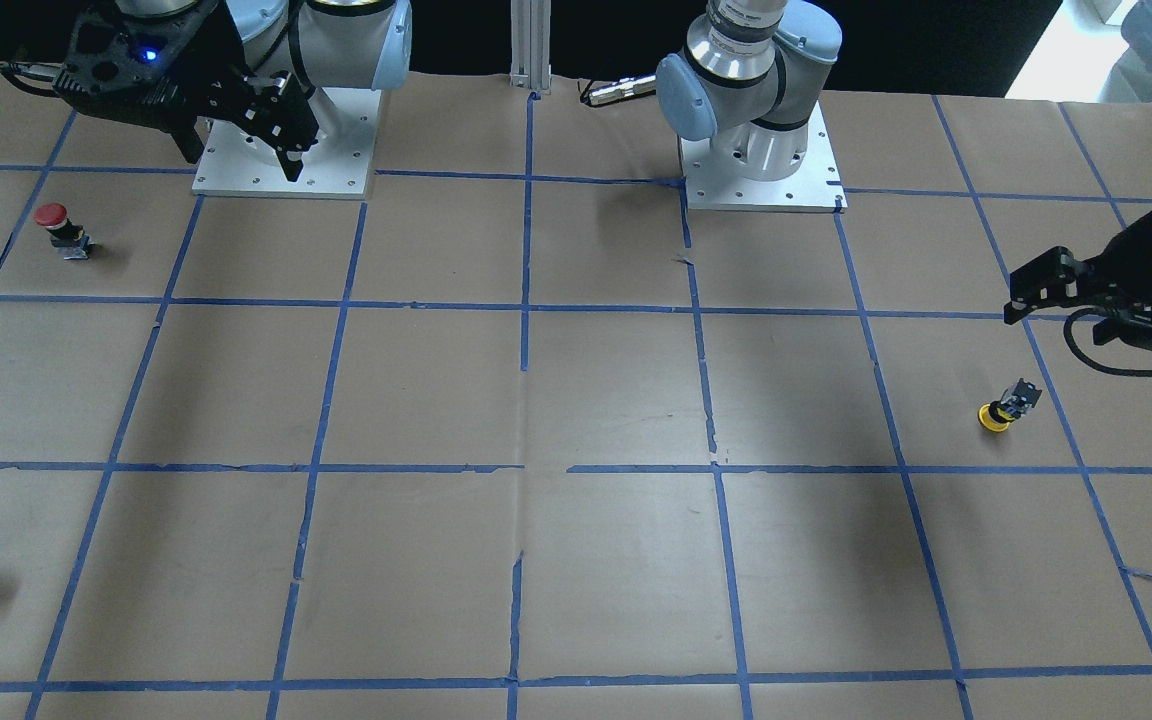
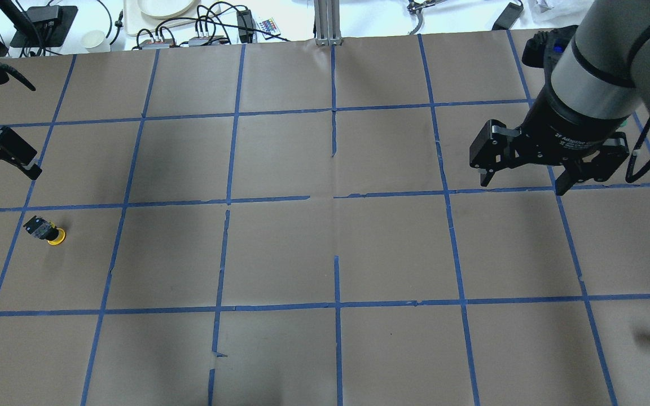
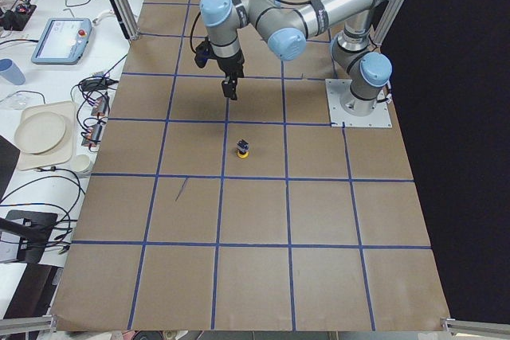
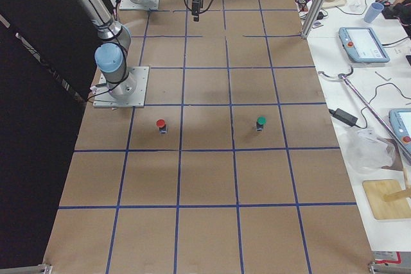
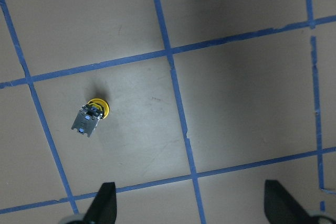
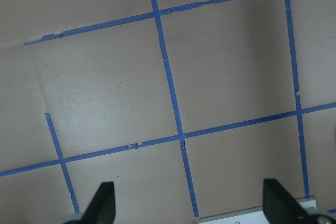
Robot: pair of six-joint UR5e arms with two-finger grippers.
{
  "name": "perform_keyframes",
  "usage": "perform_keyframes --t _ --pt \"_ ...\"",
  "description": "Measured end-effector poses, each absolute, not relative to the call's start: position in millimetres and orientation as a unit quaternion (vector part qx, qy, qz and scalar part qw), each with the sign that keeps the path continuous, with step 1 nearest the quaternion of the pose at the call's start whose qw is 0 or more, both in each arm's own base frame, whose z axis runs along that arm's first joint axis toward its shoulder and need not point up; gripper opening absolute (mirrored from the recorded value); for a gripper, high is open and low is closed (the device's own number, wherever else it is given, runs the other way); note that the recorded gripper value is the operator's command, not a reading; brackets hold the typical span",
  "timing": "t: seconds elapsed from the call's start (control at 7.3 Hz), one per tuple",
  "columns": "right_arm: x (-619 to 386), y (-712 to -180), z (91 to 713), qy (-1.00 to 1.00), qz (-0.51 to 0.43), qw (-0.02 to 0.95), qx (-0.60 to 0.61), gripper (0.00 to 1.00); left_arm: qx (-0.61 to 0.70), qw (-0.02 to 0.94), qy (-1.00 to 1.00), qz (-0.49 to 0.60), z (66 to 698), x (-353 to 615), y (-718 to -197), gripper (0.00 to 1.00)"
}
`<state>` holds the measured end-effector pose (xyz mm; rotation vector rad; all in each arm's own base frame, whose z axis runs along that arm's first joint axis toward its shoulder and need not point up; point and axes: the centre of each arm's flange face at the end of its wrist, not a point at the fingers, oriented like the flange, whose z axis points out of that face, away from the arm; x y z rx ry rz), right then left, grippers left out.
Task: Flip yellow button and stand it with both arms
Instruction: 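Lower the left gripper over the yellow button lying on its side, then close the left gripper on the yellow button's body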
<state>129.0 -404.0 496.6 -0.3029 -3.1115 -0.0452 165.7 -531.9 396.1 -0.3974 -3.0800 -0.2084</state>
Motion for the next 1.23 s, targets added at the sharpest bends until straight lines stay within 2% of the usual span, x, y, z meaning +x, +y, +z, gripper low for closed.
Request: perform_keyframes --t 0.55,0.96,1.23 --pt "129.7 -403.3 497.3 -0.995 -0.013 0.01 -0.095 1.0 -0.262 -0.002 -0.964 -0.03 316.9 245.1 -528.7 0.99" --pt "130.7 -403.2 496.5 -0.995 -0.014 0.007 -0.095 1.0 -0.326 0.013 -0.945 -0.027 255.7 249.9 -497.0 0.99" --pt "130.8 -402.4 496.5 -0.995 -0.015 0.007 -0.095 1.0 -0.353 0.014 -0.935 -0.02 245.1 248.9 -492.8 0.9"
